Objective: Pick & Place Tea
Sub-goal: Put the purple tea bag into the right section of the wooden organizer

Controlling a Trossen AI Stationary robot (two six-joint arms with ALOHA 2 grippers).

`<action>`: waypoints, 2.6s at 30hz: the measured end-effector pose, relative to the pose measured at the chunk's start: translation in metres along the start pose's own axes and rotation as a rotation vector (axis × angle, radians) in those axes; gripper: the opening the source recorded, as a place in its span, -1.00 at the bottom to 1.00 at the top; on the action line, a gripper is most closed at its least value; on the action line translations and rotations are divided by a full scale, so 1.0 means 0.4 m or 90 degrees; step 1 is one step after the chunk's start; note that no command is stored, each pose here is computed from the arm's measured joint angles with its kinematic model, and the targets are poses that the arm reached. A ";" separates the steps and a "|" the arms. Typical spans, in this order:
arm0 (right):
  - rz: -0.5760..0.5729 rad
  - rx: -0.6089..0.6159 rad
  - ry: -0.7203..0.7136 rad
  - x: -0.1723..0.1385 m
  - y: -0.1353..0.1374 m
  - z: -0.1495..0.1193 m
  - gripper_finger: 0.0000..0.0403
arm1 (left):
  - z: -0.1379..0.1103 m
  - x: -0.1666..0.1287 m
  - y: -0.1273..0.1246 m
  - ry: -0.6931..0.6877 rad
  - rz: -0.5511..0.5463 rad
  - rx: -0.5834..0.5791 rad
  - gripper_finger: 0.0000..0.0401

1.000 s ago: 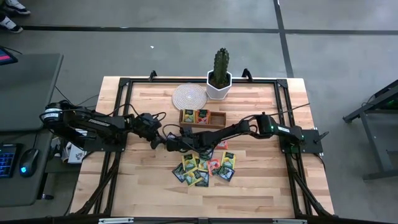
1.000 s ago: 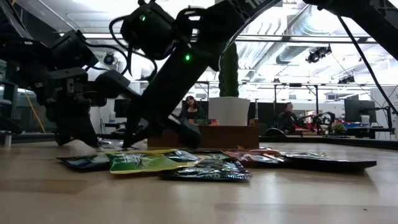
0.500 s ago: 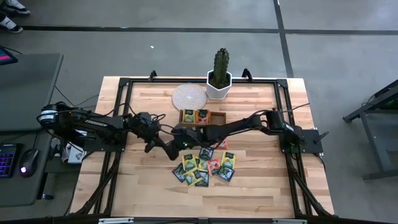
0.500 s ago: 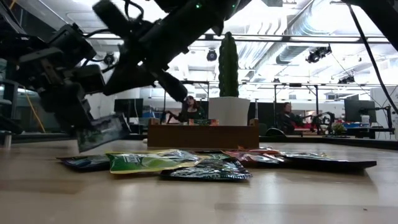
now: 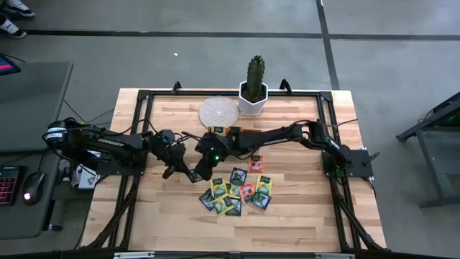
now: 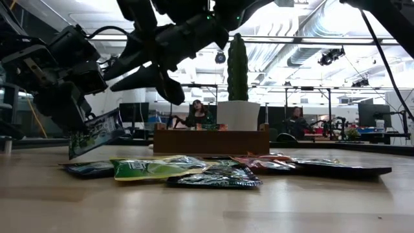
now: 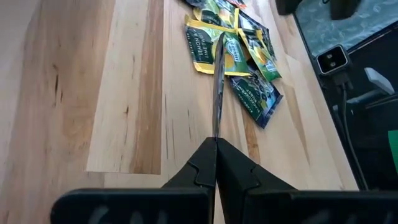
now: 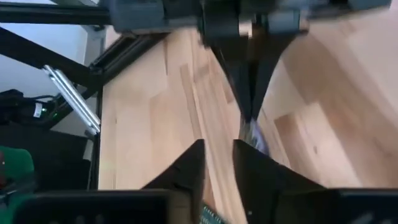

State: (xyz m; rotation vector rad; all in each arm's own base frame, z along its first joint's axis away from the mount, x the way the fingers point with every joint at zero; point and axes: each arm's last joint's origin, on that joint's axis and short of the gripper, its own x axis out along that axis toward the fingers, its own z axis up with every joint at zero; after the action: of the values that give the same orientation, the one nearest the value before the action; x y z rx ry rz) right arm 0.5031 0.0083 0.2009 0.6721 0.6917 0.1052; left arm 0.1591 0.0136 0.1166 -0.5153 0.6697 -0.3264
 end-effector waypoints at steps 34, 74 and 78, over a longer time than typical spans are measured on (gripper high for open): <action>-0.028 -0.016 0.062 -0.006 -0.040 -0.010 -0.55 | 0.080 -0.002 -0.024 -0.048 -0.019 0.053 -1.00; -0.319 -0.151 -0.329 -0.276 0.237 0.063 -1.00 | 0.151 -0.269 -0.075 -0.454 0.072 0.120 -0.35; -0.321 -0.186 -0.400 -0.312 0.267 0.085 -1.00 | 0.156 -0.267 -0.085 -0.462 0.051 0.126 -0.35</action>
State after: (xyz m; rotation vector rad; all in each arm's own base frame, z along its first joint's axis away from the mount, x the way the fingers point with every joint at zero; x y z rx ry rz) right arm 0.4408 0.0361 0.3543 0.2071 0.2124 -0.4480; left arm 0.1172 0.0547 0.2306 -0.3777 -0.0472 -0.1101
